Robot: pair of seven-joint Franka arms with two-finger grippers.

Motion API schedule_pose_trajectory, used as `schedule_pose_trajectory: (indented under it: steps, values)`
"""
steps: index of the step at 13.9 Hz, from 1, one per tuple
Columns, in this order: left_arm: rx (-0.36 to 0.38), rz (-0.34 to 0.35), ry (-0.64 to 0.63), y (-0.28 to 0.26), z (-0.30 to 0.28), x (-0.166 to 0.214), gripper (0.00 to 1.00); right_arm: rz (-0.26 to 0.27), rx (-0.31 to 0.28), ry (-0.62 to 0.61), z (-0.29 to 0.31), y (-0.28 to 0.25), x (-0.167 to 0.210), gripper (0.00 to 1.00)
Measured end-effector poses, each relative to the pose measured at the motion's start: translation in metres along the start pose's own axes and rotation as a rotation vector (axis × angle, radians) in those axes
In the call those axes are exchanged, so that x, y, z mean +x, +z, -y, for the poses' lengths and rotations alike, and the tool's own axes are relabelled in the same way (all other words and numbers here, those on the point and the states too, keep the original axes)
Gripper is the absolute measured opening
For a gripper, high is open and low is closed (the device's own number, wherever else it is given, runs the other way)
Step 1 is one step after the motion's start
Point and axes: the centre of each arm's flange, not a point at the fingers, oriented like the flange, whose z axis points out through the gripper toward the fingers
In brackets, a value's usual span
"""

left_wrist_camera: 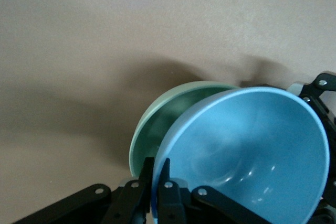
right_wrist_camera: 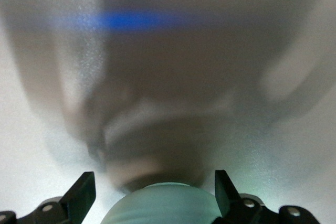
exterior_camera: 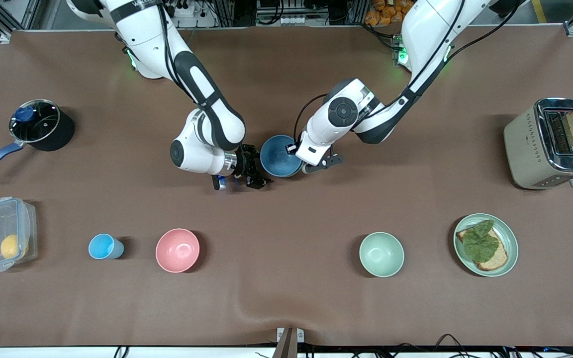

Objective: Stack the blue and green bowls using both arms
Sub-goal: 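Open both grippers and lift them away from the stacked bowls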

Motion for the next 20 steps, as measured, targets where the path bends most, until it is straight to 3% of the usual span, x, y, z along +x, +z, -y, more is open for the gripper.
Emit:
schedule_pose_trajectory:
  steps: [2, 11, 13, 15, 18, 20]
  values:
    - [0.004, 0.003, -0.001, 0.003, 0.001, 0.0, 0.12, 0.0, -0.001, -0.002, 0.0, 0.0, -0.001, 1.0]
    - [-0.018, -0.02, -0.013, -0.009, -0.005, 0.011, 1.0, -0.005, 0.002, -0.052, 0.001, -0.003, 0.004, 1.0]
    - [-0.035, -0.04, -0.011, -0.022, -0.009, 0.016, 1.0, -0.029, -0.026, -0.097, 0.004, -0.012, 0.01, 1.0]
    - [-0.037, -0.06, -0.013, -0.043, -0.014, 0.025, 1.0, -0.044, -0.112, -0.142, 0.006, -0.034, 0.024, 1.0]
    - [0.032, -0.087, -0.002, -0.102, -0.023, 0.057, 1.0, -0.041, -0.233, -0.163, 0.009, -0.094, 0.052, 1.0]
    - [0.064, -0.087, 0.002, -0.15, -0.014, 0.092, 1.0, -0.073, -0.294, -0.185, 0.007, -0.136, 0.067, 1.0]
